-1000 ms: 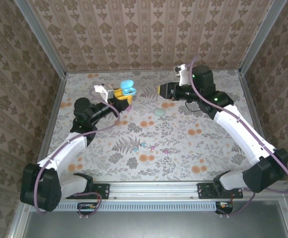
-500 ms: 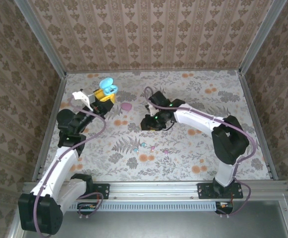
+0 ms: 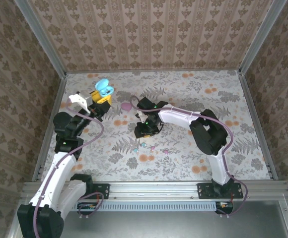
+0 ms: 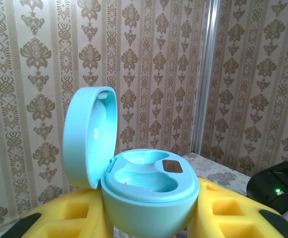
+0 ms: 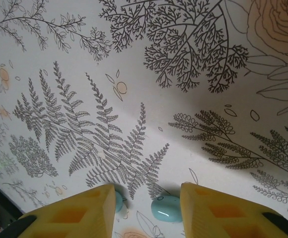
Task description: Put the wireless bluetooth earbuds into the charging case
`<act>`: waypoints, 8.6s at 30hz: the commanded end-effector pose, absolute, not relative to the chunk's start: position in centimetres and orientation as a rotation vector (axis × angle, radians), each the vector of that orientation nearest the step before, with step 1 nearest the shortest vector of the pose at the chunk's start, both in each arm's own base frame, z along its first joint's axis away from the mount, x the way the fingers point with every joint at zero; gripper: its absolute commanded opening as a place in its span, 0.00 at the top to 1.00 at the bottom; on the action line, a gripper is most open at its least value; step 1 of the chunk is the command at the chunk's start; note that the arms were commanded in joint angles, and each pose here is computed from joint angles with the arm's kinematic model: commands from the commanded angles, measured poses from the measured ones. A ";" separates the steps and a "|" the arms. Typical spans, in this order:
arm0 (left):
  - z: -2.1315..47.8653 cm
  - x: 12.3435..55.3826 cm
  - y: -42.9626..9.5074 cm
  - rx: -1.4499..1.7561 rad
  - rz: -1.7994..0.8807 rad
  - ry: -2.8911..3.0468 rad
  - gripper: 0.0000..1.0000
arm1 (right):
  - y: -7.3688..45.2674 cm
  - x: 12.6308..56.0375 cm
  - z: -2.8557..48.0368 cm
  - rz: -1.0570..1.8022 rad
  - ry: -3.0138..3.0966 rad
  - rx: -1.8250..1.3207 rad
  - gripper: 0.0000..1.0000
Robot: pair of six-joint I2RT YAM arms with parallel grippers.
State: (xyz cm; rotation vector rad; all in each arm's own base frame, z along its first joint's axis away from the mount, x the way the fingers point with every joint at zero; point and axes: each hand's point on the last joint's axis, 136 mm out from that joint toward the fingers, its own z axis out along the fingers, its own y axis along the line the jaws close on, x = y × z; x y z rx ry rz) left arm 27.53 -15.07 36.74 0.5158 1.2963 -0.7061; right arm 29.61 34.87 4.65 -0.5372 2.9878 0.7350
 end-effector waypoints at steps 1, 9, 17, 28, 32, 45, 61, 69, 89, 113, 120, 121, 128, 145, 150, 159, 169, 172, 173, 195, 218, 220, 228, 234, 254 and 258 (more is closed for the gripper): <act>37.9 27.2 -14.7 0.519 -0.671 1.266 0.66 | 34.7 29.3 3.9 0.706 3.023 -0.641 0.59; 37.8 27.3 -14.7 0.520 -0.673 1.273 0.66 | 34.7 27.8 2.9 0.760 3.072 -0.711 0.60; 37.6 27.4 -14.8 0.521 -0.683 1.281 0.66 | 34.1 25.7 2.2 0.777 3.118 -0.754 0.61; 37.6 27.5 -14.9 0.520 -0.693 1.283 0.65 | 34.3 24.4 3.4 0.863 3.092 -0.754 0.63; 37.5 27.5 -15.0 0.520 -0.695 1.285 0.65 | 34.6 24.0 4.0 0.914 3.079 -0.741 0.64; 37.3 27.8 -15.2 0.520 -0.700 1.294 0.65 | 35.4 23.4 5.2 1.030 3.036 -0.724 0.63; 37.2 27.8 -15.1 0.512 -0.680 1.298 0.65 | 34.0 24.2 4.2 0.700 3.098 -0.689 0.69; 37.3 27.6 -14.5 0.500 -0.635 1.296 0.65 | 35.0 23.9 3.9 0.644 3.126 -0.588 0.66; 37.3 27.4 -14.3 0.494 -0.619 1.293 0.65 | 35.5 23.6 2.7 0.566 3.181 -0.544 0.65; 36.9 27.6 -14.2 0.487 -0.618 1.306 0.65 | 35.4 23.1 1.8 0.504 3.212 -0.586 0.68; 36.8 27.6 -14.1 0.483 -0.612 1.312 0.65 | 34.9 22.9 1.3 0.437 3.225 -0.605 0.69; 36.8 27.6 -14.1 0.484 -0.613 1.313 0.65 | 34.8 22.8 1.3 0.427 3.228 -0.603 0.69; 36.6 27.7 -14.1 0.483 -0.616 1.317 0.65 | 34.6 22.7 1.1 0.394 3.232 -0.607 0.71; 36.6 27.9 -14.1 0.477 -0.613 1.325 0.65 | 33.9 22.7 1.8 0.354 3.209 -0.608 0.78; 36.4 28.0 -14.1 0.477 -0.615 1.338 0.65 | 35.2 23.5 4.4 0.604 3.131 -0.533 0.79; 36.1 28.4 -14.5 0.482 -0.641 1.357 0.65 | 37.6 27.3 16.6 1.556 2.679 -0.291 0.78; 36.0 28.7 -15.1 0.501 -0.668 1.359 0.65 | 33.9 31.6 25.0 2.113 2.270 -0.118 0.77; 35.8 28.8 -15.2 0.507 -0.674 1.360 0.65 | 33.4 32.4 26.2 2.167 2.218 -0.099 0.77; 35.7 28.8 -15.3 0.512 -0.679 1.362 0.65 | 33.3 32.6 26.5 2.185 2.203 -0.094 0.77; 31.9 27.3 -20.7 0.822 -0.822 1.353 0.66 | 32.2 33.2 30.0 2.057 2.178 -0.119 0.79; 32.5 25.4 -23.8 1.000 -0.924 1.210 0.67 | 33.0 30.9 35.7 1.744 1.978 -0.480 0.78; 32.7 25.2 -24.0 1.002 -0.953 1.203 0.67 | 33.2 30.7 36.1 1.746 1.964 -0.495 0.78; 33.3 25.3 -24.2 1.000 -0.978 1.195 0.67 | 33.2 30.9 36.2 1.691 1.967 -0.481 0.79; 33.6 25.1 -24.3 1.002 -0.989 1.192 0.67 | 33.5 31.2 36.2 1.660 1.975 -0.479 0.79; 34.5 25.0 -24.3 0.977 -0.985 1.177 0.67 | 33.9 31.5 34.0 1.539 2.083 -0.483 0.78; 34.8 25.1 -24.2 0.966 -0.982 1.170 0.67 | 33.6 31.5 33.5 1.500 2.105 -0.481 0.77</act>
